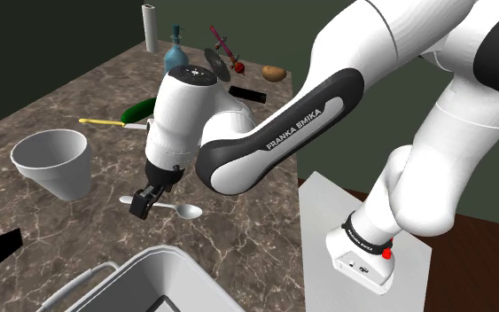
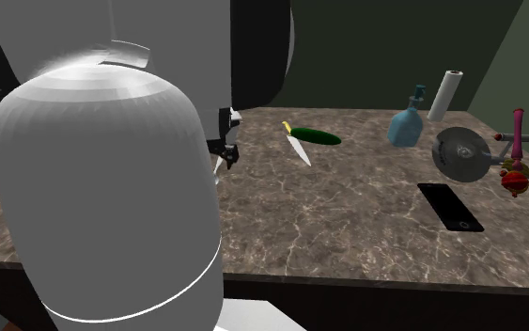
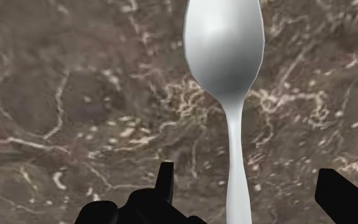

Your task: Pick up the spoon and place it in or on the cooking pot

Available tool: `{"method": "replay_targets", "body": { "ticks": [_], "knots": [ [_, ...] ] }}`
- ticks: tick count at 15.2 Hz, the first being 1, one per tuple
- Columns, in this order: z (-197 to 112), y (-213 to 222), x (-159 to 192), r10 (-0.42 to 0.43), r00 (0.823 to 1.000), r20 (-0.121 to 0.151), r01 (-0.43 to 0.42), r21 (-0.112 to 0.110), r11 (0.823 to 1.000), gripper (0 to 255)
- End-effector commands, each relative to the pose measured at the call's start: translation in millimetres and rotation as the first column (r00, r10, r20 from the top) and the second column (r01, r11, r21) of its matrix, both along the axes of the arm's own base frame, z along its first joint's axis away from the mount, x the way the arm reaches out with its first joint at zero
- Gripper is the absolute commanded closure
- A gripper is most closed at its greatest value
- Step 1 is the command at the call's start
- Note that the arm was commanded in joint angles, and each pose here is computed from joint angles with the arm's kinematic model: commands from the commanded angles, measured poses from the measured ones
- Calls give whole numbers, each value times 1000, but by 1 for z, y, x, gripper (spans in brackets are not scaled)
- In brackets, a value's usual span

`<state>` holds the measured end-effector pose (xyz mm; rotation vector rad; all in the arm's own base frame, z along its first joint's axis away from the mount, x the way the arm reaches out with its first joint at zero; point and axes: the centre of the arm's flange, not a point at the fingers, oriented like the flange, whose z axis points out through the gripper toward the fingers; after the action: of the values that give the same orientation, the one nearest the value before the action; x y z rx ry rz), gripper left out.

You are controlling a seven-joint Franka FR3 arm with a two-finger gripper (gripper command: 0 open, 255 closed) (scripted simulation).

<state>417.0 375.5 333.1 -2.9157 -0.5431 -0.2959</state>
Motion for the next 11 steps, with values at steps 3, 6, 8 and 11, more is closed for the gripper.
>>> {"method": "replay_targets", "body": {
  "ticks": [3, 6, 8, 11],
  "knots": [
    [0, 0, 0, 0, 1000, 0, 0, 0, 1000, 255],
    [0, 0, 0, 0, 1000, 0, 0, 0, 1000, 255],
    [0, 0, 0, 0, 1000, 0, 0, 0, 1000, 255],
    [5, 0, 0, 0, 1000, 0, 0, 0, 1000, 255]
  ]
}}
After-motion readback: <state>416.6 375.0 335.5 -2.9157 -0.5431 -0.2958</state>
